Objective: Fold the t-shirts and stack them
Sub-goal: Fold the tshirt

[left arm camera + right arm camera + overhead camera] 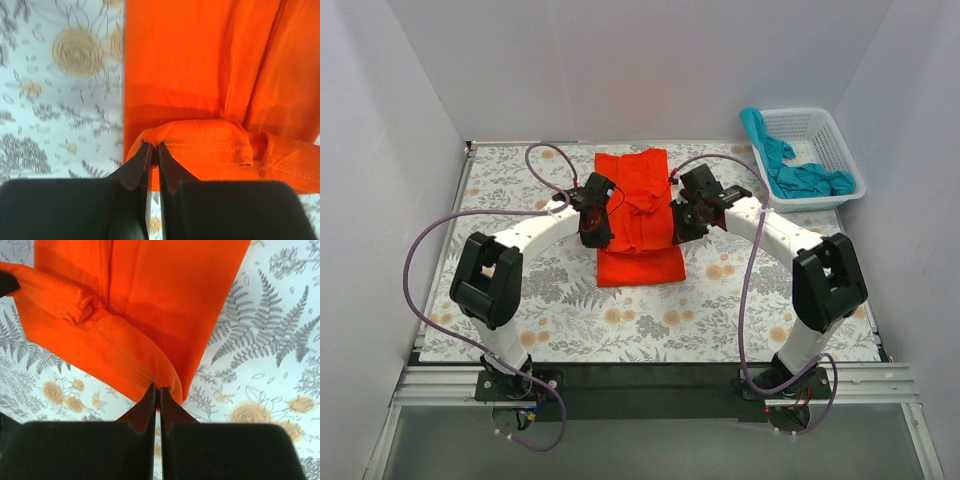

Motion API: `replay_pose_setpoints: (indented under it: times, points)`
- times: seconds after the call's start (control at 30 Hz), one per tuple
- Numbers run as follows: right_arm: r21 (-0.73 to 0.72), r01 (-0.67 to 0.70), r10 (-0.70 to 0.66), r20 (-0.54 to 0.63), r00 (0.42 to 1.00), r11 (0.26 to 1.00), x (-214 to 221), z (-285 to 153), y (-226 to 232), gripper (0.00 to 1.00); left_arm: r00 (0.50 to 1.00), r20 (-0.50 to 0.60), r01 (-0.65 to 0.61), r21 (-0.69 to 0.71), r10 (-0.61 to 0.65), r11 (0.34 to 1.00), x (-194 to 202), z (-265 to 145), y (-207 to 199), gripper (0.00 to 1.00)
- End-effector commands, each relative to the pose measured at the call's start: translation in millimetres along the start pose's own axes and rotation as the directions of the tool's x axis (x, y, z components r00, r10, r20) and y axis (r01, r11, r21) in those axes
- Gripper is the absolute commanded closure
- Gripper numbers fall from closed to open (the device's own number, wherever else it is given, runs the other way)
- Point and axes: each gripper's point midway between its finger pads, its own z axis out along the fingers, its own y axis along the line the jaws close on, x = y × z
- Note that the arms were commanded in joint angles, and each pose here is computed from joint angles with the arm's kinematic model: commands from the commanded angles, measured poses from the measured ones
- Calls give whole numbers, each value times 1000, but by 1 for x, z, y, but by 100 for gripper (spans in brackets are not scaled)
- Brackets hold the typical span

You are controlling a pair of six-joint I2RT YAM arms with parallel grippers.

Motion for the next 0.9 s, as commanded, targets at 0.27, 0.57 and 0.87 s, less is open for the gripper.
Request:
replay_pose_setpoints:
  times: [0.27, 0.57, 0.87]
  points:
    - [27, 51, -53, 85, 995, 998, -53, 21, -29, 99, 976, 215, -10, -19, 14, 1000, -81, 21, 7, 100]
    - [32, 55, -59, 143, 988, 998, -75, 33, -41, 99, 963, 271, -9, 12, 5, 1000, -104, 33, 2, 100]
    - [36, 43, -48, 155, 987, 998, -83, 50, -48, 99, 959, 282, 20, -9, -17, 1000, -113, 50, 11, 100]
